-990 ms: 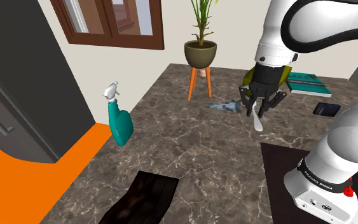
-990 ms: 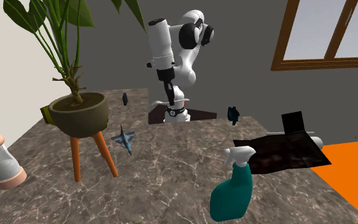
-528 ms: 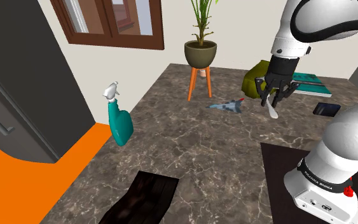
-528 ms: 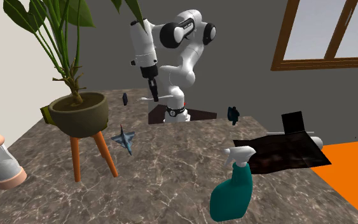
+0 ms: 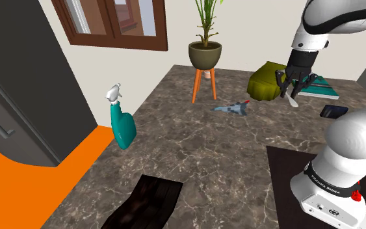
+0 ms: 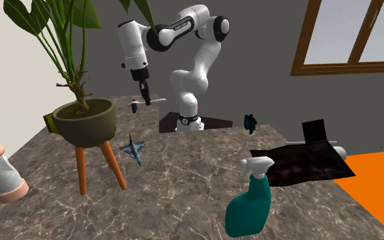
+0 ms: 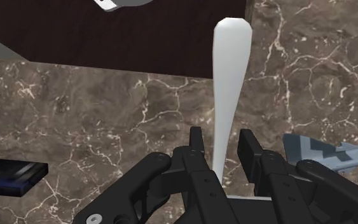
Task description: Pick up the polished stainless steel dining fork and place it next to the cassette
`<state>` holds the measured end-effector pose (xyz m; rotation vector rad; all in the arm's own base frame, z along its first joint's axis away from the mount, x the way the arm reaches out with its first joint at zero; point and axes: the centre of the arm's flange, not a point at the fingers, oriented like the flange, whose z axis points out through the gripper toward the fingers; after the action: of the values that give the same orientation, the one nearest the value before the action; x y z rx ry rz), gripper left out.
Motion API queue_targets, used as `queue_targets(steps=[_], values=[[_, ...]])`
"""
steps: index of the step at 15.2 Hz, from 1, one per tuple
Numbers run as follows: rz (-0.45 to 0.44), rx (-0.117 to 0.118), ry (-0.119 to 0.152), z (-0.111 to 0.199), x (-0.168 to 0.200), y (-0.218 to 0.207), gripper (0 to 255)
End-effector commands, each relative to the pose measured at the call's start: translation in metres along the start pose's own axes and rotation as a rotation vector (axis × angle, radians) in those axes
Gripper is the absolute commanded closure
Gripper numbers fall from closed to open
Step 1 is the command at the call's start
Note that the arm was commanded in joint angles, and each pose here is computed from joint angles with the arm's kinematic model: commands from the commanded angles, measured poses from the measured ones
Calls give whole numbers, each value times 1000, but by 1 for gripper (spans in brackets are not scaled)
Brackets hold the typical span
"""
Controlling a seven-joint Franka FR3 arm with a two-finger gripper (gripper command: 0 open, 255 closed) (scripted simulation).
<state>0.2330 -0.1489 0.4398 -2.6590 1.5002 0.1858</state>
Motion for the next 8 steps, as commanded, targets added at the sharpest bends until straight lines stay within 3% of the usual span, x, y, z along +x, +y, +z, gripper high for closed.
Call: queue_targets(steps=[1, 8], values=[[-1, -1, 1, -2, 19, 18, 255], [-1, -1, 1, -14, 91, 76, 255]])
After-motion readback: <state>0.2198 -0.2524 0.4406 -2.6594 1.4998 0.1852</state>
